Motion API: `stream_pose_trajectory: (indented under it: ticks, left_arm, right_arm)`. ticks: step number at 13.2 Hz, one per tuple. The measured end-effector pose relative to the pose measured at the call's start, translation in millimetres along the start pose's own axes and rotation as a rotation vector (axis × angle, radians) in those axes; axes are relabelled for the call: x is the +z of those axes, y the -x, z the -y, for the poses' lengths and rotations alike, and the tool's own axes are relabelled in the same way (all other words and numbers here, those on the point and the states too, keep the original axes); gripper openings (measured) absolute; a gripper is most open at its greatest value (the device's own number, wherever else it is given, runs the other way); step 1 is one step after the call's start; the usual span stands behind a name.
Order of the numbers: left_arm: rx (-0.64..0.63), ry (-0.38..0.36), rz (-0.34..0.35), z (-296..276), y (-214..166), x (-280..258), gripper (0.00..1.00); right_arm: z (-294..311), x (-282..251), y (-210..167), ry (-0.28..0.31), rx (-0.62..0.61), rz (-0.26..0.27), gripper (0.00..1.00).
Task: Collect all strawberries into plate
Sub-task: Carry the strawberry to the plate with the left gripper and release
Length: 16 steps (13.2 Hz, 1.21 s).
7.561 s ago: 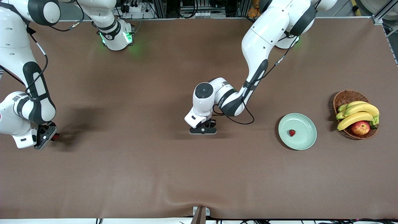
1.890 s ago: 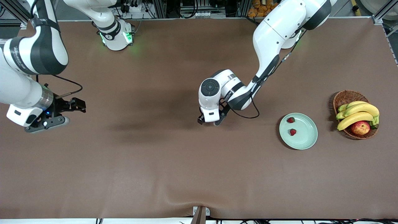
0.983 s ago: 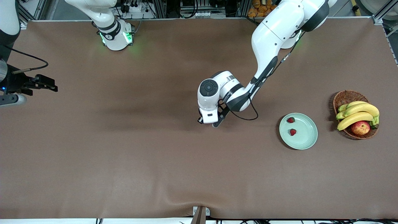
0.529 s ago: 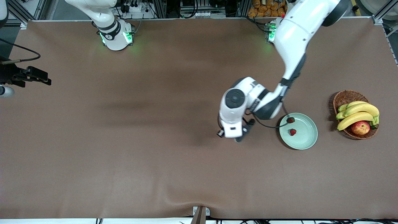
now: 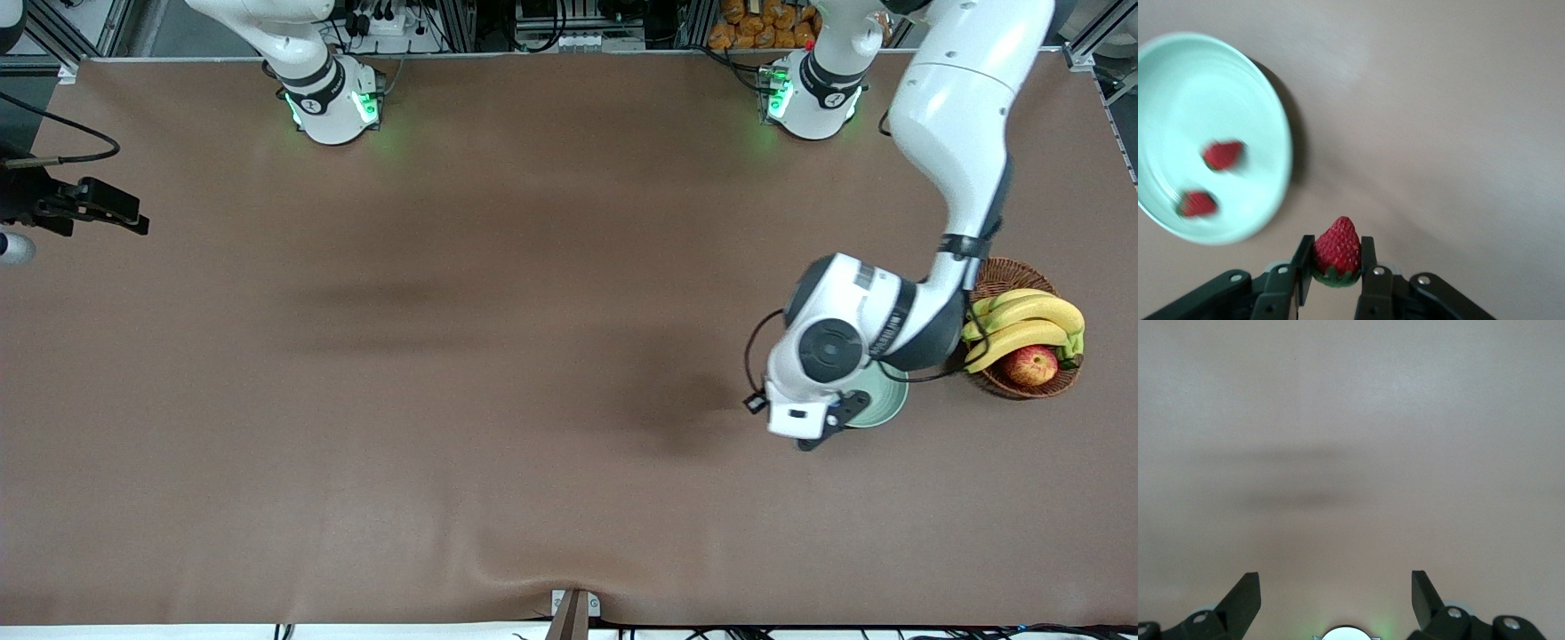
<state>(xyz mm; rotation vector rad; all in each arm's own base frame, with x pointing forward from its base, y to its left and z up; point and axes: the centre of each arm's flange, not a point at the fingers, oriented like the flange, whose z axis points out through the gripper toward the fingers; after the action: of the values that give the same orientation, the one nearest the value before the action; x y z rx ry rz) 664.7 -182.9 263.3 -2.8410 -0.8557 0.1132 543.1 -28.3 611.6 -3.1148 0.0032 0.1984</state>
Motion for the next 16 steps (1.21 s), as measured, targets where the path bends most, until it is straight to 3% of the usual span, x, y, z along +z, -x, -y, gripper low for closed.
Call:
stream_pose_trajectory:
  ticks: [3, 10, 11, 16]
  left_arm:
    - [0.037, -0.047, 0.022, 50, -40, 28, 0.32]
    - [0.078, -0.057, 0.077, 131, -96, 56, 0.33]
    - [0.076, -0.056, 0.080, 135, -99, 58, 0.39]
    - [0.064, -0.007, 0.069, 124, -100, 42, 0.92]
  right_arm:
    - [0, 0, 0, 0.000, 0.001, 0.000, 1.00]
    - [2, 0, 0, 0.000, -0.003, 0.000, 1.00]
    - [6, 0, 0, 0.001, -0.011, 0.000, 1.00]
    - [27, -1, 0, 0.006, -0.049, -0.002, 1.00]
